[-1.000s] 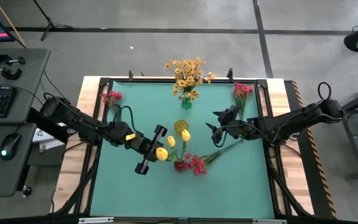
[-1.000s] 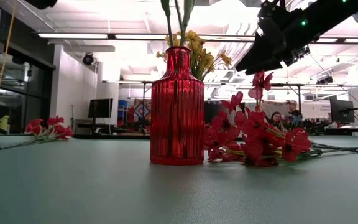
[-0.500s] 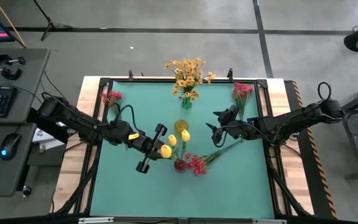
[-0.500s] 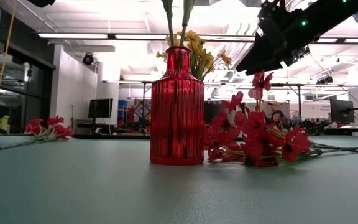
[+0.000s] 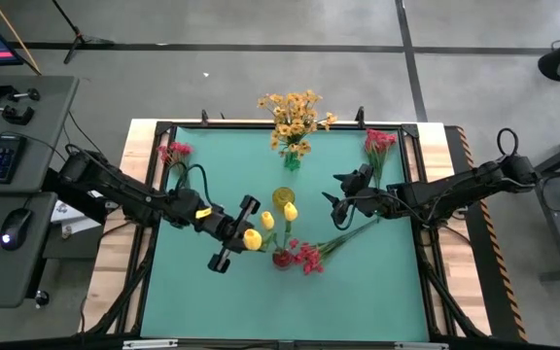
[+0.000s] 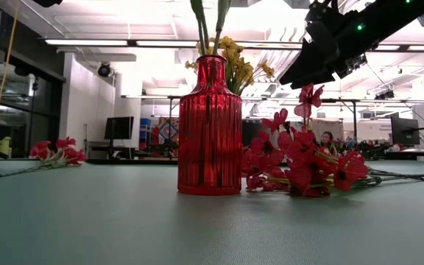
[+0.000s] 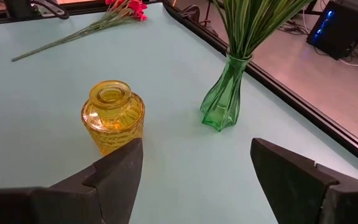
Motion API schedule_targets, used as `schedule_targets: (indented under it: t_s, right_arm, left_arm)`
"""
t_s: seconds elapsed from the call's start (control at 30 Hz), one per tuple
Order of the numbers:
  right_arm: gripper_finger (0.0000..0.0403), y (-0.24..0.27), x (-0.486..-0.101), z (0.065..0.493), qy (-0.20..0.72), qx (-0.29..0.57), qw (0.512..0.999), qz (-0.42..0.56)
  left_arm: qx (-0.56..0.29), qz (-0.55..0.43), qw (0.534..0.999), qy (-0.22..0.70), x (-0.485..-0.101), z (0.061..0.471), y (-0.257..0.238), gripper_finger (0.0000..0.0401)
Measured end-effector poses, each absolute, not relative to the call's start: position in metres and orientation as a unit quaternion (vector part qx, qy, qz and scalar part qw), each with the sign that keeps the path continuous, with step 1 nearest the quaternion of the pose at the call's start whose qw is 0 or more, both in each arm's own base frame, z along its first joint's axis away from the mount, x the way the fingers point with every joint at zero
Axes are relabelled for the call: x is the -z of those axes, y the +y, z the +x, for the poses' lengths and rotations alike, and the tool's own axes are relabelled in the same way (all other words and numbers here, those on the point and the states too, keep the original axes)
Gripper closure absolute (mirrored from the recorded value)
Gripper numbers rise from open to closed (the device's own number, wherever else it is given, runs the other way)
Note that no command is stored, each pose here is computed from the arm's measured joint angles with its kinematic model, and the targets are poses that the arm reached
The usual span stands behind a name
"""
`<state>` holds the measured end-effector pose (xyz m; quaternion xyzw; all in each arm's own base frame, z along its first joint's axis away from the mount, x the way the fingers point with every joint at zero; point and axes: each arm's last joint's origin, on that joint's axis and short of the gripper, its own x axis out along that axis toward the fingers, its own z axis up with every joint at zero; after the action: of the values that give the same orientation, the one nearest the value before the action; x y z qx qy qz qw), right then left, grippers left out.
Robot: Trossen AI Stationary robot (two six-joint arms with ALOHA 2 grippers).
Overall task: Sort flowers into vase by color
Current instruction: Put the yellow flower into the red vase
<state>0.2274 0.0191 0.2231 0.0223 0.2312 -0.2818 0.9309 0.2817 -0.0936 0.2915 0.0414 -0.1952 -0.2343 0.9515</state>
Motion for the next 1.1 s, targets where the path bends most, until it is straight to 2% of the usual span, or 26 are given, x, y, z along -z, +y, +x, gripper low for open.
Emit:
schedule_targets:
  t_s: [0.27, 0.87, 1.1]
  right_arm:
    - [0.0116, 0.019, -0.223, 0.227, 0.23, 0.282, 0.931, 0.024]
    - [0.0116, 0.019, -0.223, 0.227, 0.23, 0.282, 0.931, 0.024]
    - [0.0116, 0.019, -0.223, 0.227, 0.23, 0.282, 0.931, 0.024]
  left_arm:
    - [0.254, 0.052, 0.947, -0.189, -0.286, 0.285, -0.095, 0.0401]
    - [0.238, 0.038, 0.954, -0.177, -0.283, 0.291, -0.084, 0.0401]
    - [0.232, -0.005, 0.964, -0.127, -0.276, 0.296, -0.075, 0.0401]
